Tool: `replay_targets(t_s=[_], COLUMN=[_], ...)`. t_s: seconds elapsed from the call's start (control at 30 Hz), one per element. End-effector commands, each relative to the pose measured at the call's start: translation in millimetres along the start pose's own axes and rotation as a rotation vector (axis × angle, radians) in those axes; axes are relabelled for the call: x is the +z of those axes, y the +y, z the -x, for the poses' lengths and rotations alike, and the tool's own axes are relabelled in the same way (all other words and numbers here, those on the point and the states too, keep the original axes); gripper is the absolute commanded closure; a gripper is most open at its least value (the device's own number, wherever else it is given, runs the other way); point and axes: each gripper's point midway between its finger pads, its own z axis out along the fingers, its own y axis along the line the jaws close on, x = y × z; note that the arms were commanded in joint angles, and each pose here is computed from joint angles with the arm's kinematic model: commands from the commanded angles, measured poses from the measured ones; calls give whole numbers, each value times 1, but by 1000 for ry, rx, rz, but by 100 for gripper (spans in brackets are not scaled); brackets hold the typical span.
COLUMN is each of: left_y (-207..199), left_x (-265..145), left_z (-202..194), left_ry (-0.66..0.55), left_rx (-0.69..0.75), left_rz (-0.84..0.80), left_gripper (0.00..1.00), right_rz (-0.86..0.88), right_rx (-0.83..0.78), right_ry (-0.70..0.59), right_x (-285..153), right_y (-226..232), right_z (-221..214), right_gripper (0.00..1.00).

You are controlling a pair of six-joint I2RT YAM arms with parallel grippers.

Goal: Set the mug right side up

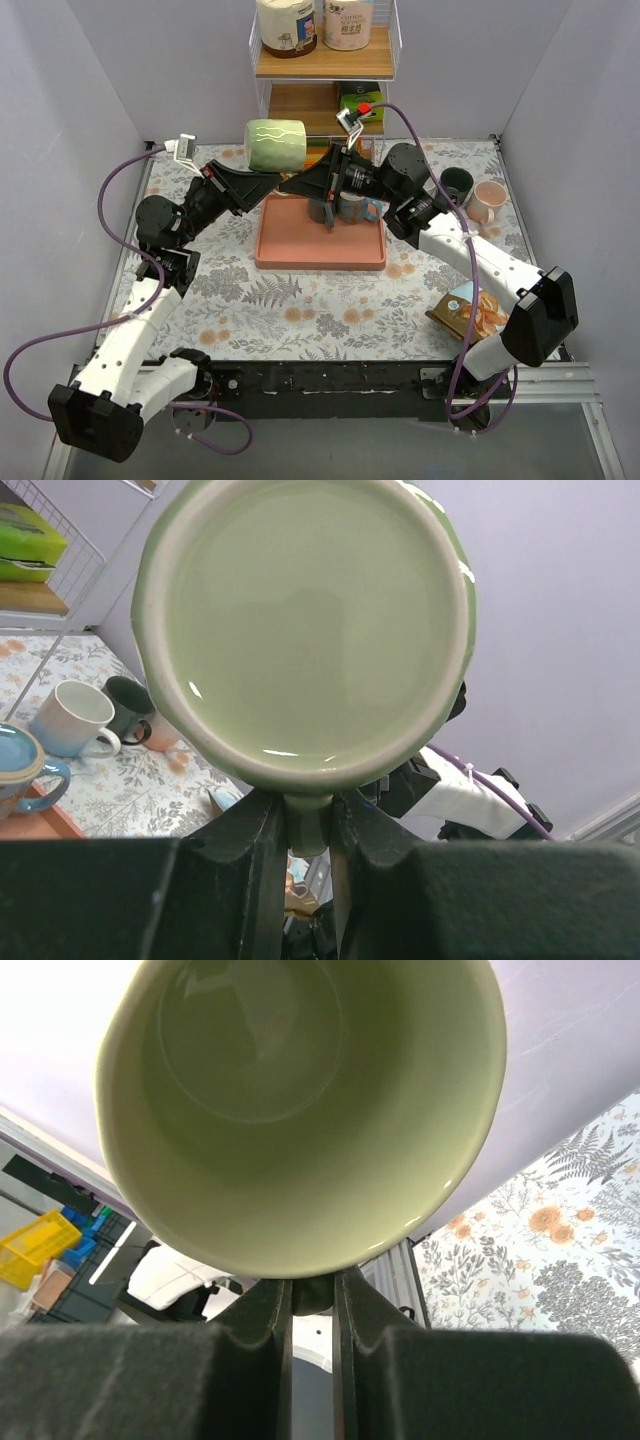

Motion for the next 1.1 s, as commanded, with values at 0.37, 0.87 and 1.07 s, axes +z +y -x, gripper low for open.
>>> replay_targets(t_s=[0.37, 0.87, 1.07], left_y=[-4, 73, 69], left_x=[-11, -113, -178], left_z=[-1, 49, 64], left_ry=[-23, -292, -436], left_rx=[64, 86, 123], left_rz=[47, 915, 1155], left_gripper=[51, 2, 2], right_rz=[58, -218, -384], right_rx=[30, -99, -165], right_ry=[-135, -41, 25], right_x=[11, 53, 76], right_y=[25, -37, -79], right_z=[25, 18, -7], right_gripper=[99, 99, 99])
